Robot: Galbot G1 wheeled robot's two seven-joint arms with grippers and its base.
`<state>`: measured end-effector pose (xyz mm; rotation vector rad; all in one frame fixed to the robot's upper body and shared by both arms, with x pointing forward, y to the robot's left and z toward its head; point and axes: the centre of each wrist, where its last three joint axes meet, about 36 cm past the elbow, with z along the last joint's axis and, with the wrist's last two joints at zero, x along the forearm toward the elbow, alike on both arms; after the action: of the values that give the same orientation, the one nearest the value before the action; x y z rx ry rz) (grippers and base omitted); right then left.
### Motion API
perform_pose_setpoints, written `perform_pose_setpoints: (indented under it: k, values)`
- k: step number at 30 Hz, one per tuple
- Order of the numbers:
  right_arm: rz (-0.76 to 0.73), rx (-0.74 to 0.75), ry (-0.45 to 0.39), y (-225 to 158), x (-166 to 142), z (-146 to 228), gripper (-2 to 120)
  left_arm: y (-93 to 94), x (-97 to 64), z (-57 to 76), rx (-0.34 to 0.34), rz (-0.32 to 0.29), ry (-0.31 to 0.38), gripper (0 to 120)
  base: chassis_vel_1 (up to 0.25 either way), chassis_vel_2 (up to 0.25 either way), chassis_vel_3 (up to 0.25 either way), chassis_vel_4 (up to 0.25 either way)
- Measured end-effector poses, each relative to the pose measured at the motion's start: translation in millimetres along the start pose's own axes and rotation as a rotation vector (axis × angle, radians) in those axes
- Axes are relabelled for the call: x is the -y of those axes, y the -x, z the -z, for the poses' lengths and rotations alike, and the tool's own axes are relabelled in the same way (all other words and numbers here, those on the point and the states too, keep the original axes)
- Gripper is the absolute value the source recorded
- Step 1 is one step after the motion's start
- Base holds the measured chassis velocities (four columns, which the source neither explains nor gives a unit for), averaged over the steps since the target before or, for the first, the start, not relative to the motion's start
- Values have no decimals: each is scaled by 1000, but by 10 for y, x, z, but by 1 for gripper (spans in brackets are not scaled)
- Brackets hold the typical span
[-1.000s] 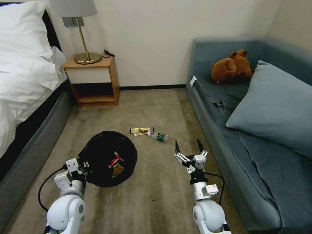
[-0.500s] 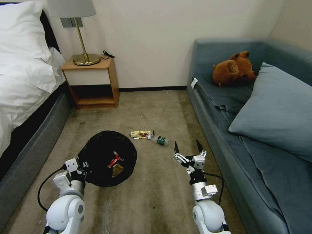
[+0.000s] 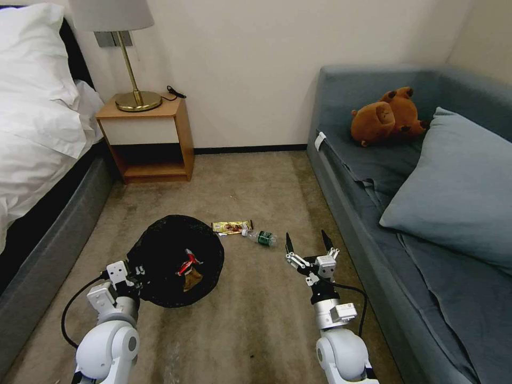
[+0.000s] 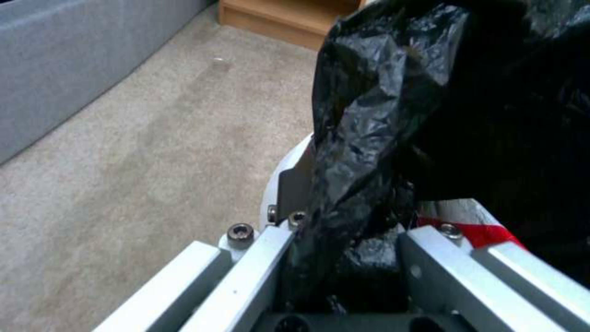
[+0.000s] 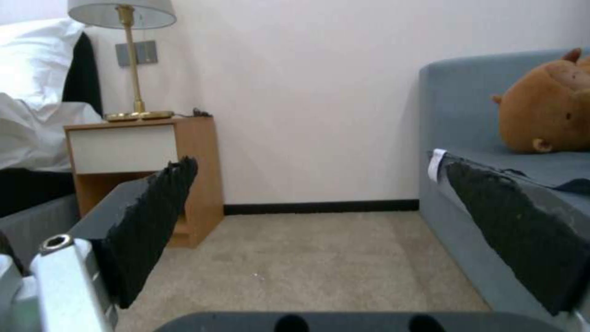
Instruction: Pick up the trash bin, then pick up the garbage on the floor and place it into the trash bin.
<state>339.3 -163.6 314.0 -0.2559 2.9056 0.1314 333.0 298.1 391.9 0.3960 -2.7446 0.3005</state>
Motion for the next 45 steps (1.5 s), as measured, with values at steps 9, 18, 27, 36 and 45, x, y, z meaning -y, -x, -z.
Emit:
perform_pose_setpoints:
  k: [9, 18, 27, 36, 45]
  values:
    - [1, -4, 0, -11, -9, -19, 100, -6, -5, -2, 1, 5, -7, 1, -80, 86, 70, -84]
    - [10, -12, -2, -23, -25, -48, 100, -7, 22, -13, 0, 3, -16, 1, -76, 68, 75, -77]
    - [24, -31, -3, -51, -93, -113, 100, -10, 27, -13, 0, 0, -19, 1, -84, 82, 80, -79]
    - [46, -32, -8, 22, -133, -129, 100, -6, 16, 2, 3, 2, -18, 1, -82, 75, 84, -70]
    - [59, -58, -15, -6, -144, -232, 100, -7, 57, 23, 5, -6, -25, 1, -83, 80, 79, -81]
